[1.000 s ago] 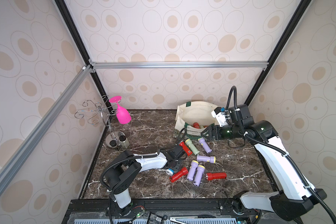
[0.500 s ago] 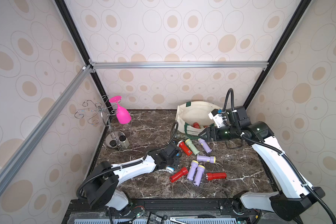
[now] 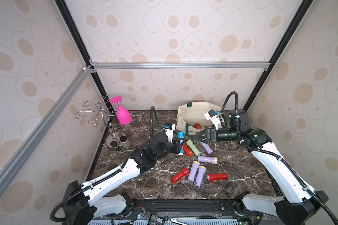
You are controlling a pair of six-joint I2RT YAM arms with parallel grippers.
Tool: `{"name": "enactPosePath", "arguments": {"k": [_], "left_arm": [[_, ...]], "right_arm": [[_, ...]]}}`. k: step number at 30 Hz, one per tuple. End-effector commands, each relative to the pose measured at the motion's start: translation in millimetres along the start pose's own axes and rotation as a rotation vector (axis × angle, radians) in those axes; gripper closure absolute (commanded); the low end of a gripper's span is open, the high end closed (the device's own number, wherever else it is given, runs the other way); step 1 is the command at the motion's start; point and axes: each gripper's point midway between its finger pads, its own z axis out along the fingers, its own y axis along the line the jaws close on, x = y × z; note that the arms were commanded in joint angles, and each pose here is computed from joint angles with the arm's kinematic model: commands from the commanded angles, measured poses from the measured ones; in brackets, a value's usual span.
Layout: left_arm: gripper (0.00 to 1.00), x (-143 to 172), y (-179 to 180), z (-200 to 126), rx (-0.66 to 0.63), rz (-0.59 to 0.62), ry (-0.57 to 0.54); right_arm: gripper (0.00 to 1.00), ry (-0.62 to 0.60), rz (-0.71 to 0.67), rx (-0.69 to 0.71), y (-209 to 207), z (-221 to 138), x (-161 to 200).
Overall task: Put the flashlights into the tote bags
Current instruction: Pick up the flashlight from the center of the board.
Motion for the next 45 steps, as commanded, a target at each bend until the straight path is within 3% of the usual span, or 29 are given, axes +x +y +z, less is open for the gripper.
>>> {"name": "enactPosePath", "arguments": {"k": [1,7,13,33,41,45], "left_arm": [[0.82,-60.4,-54.4,-11.7,0.198,-0.04,-0.155],[0.82,-91.7,-87.6,-17.1,0.338,-0.075,-0.235],[0.82,-96.3,-101.6,-14.3,0.411,-0.094,-0.233],[0.85,-101.4,-111.8,-4.2,0.52,-0.191,-0.267],[0.86,-103.3,-113.7,-1.0,0.544,-0.216,-0.279],[0.87,-104.3,-113.8,-1.3,0.543,-0.213,-0.282]], "right_arm": [[0.04,-0.007,-0.083,-0.126,23.0,-0.5,-1.2],[0.02,-0.023,-0.079,-0.144,18.2,4.8,-2.4],[0.05,-0.052,-0.065,-0.167,18.4,8.3,-10.2],[0.32,-0.039,-0.102,-0.236,28.7,8.4,-9.7],[0.25,-0.023,-0.098,-0.242,28.0,10.8,-7.7],[0.29,-0.023,-0.099,-0.239,27.4,11.5,-8.0]]}}
